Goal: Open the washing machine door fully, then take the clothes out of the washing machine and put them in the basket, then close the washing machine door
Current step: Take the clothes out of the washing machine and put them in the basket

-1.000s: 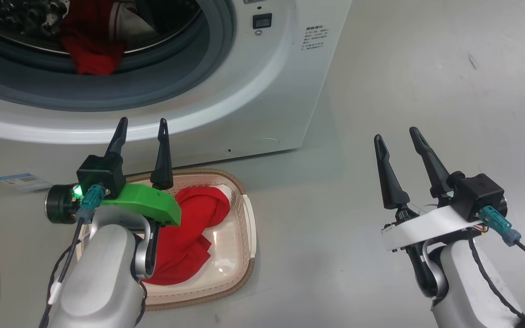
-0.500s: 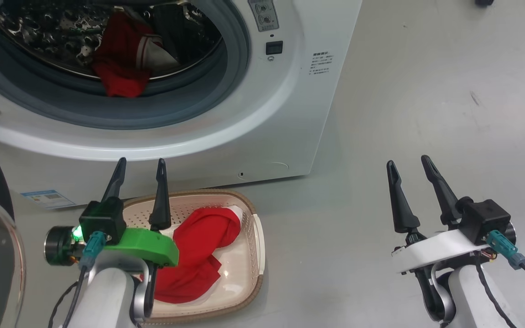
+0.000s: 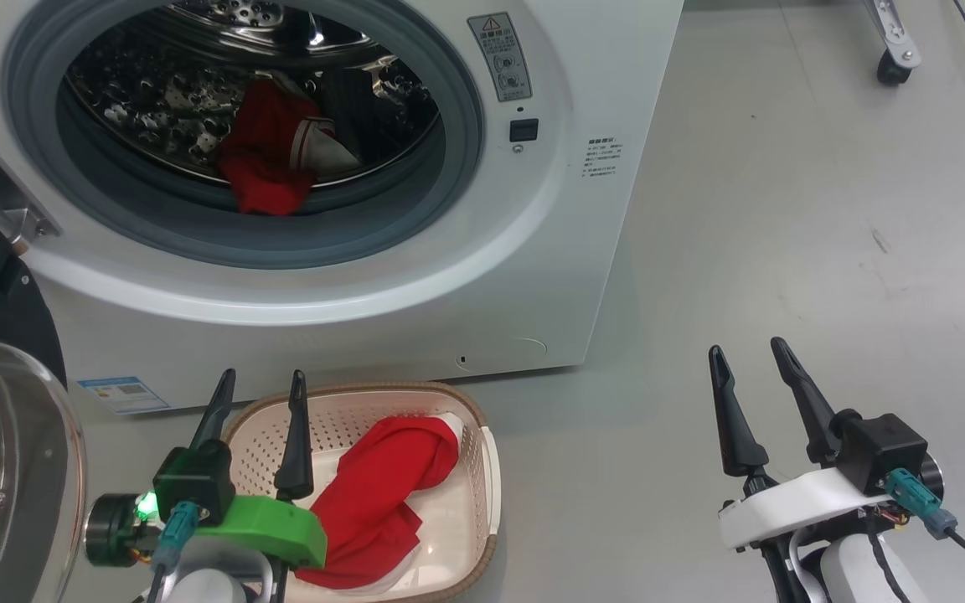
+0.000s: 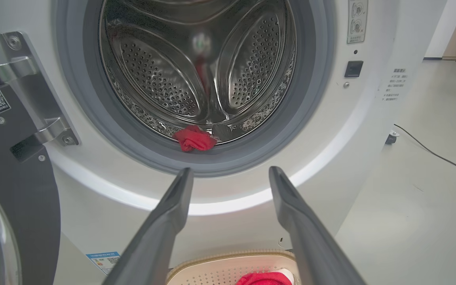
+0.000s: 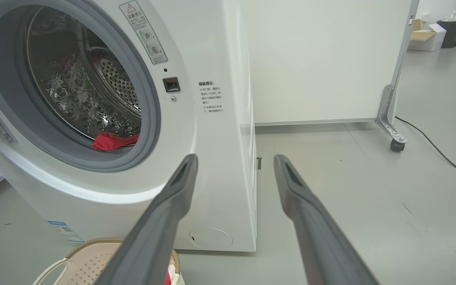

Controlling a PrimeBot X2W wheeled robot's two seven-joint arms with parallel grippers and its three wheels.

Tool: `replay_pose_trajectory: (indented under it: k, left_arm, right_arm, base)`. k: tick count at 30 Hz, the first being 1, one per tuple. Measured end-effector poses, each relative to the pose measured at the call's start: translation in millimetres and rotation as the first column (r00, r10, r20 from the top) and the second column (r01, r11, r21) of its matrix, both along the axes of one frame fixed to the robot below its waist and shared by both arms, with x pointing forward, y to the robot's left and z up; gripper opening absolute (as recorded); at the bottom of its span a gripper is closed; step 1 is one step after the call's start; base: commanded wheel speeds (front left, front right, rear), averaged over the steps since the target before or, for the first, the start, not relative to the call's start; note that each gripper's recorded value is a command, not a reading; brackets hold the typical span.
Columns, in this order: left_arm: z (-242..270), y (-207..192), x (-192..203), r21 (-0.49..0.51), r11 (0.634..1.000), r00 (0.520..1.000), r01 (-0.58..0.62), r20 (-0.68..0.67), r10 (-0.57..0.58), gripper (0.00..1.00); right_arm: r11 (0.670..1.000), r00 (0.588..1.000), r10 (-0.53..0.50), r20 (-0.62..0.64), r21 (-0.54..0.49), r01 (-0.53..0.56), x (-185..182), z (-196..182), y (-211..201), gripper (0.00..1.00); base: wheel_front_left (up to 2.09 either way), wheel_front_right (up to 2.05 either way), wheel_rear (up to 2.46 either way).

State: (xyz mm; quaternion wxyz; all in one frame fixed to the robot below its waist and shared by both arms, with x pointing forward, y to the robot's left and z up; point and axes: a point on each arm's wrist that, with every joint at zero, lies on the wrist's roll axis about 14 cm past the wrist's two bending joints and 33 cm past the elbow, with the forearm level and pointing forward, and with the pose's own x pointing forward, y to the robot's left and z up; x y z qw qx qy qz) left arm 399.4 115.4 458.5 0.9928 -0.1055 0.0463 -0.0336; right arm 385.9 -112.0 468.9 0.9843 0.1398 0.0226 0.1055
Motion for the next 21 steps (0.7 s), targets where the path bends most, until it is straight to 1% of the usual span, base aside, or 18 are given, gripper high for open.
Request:
replay_pose_trajectory:
  k: [10, 21]
  left_arm:
    - [8, 22, -13, 0.013, 0.998, 0.998, -0.062, 0.025, 0.062, 1.0]
    - [11, 23, -19, 0.021, 0.998, 0.998, -0.062, 0.029, 0.061, 1.0]
  right_arm:
    - [1.0, 1.0, 0.009, 0.015, 0.002, -0.009, -11, 7, 8, 1.0]
    - [1.0, 1.0, -0.001, 0.013, -0.001, 0.001, -16, 8, 8, 1.0]
  base:
    - [0.0, 0.0, 0.0]
    - [0.0, 0.0, 0.0]
